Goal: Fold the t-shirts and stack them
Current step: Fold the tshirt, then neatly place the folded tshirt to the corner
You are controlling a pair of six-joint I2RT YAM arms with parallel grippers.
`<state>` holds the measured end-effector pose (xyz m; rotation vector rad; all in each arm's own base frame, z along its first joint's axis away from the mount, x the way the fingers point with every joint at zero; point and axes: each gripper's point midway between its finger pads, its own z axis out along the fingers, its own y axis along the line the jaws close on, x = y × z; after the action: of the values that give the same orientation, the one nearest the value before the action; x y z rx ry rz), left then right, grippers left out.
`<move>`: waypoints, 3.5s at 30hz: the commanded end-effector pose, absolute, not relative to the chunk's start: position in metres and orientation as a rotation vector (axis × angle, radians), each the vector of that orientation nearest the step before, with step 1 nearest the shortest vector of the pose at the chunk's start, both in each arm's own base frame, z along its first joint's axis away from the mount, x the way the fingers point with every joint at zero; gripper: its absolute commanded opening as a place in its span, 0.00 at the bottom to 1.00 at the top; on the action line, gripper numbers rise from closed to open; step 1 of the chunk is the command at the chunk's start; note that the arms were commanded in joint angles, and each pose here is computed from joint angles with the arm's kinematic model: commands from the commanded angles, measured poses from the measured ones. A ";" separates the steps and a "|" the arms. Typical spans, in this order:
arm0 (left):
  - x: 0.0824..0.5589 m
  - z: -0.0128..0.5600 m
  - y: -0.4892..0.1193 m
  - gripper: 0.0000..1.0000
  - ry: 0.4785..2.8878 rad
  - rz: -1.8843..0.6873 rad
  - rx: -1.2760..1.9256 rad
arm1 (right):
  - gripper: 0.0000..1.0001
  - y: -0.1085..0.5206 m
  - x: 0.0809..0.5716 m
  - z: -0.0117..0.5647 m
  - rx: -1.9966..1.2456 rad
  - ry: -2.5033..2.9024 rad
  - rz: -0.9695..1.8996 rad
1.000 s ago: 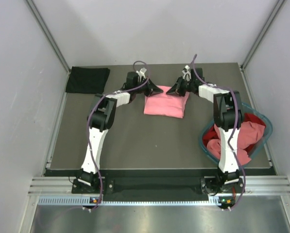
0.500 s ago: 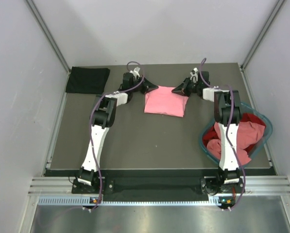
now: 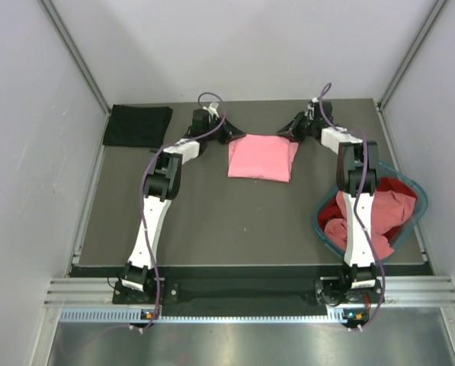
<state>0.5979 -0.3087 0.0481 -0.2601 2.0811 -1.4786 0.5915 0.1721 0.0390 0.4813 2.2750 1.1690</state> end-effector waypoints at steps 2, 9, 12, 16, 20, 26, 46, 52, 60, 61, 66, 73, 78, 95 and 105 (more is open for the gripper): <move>0.598 0.110 -0.305 0.03 2.077 -1.369 -0.037 | 0.15 0.132 0.605 0.062 0.505 2.309 0.977; 0.553 0.165 -0.303 0.07 2.070 -1.411 0.080 | 0.22 0.131 0.581 0.144 0.271 2.286 0.959; 0.525 0.176 -0.310 0.06 2.068 -1.477 0.109 | 0.24 0.143 0.549 0.155 0.196 2.290 1.063; 0.483 0.170 -0.333 0.05 2.087 -1.590 0.138 | 0.23 0.170 0.507 0.158 0.055 2.321 1.215; 0.460 0.151 -0.346 0.02 2.110 -1.707 0.066 | 0.18 0.197 0.469 0.142 -0.087 2.365 1.323; 0.448 0.096 -0.340 0.00 2.153 -1.783 -0.066 | 0.08 0.230 0.439 0.086 -0.127 2.437 1.516; 0.436 0.119 -0.344 0.00 2.271 -1.621 0.013 | 0.04 0.243 0.412 0.107 -0.229 2.424 1.592; 0.430 0.074 -0.332 0.00 2.335 -1.613 -0.115 | 0.05 0.266 0.399 0.071 -0.241 2.496 1.690; 0.416 0.018 -0.308 0.00 2.486 -1.512 -0.215 | 0.04 0.249 0.388 0.052 -0.174 2.512 1.704; 0.416 0.016 -0.304 0.00 2.494 -1.498 -0.220 | 0.05 0.240 0.390 0.058 -0.158 2.497 1.689; 0.415 0.034 -0.298 0.00 2.516 -1.440 -0.154 | 0.06 0.204 0.387 0.056 -0.063 2.532 1.588; 0.431 0.095 -0.310 0.02 2.389 -1.534 -0.049 | 0.06 0.185 0.400 0.090 -0.095 2.496 1.468; 0.472 0.129 -0.299 0.33 2.309 -1.358 0.026 | 0.14 0.176 0.438 0.114 -0.072 2.482 1.291; 0.555 0.103 -0.252 0.94 2.264 -0.993 0.257 | 0.17 0.184 0.479 0.106 -0.005 2.455 1.335; 0.560 0.062 -0.266 0.83 2.263 -1.051 0.262 | 0.16 0.184 0.459 0.083 0.016 2.489 1.348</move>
<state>0.5513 -0.2579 0.0616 0.2325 2.3194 -1.0131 0.4516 0.1793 0.0651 0.0947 2.5696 1.3473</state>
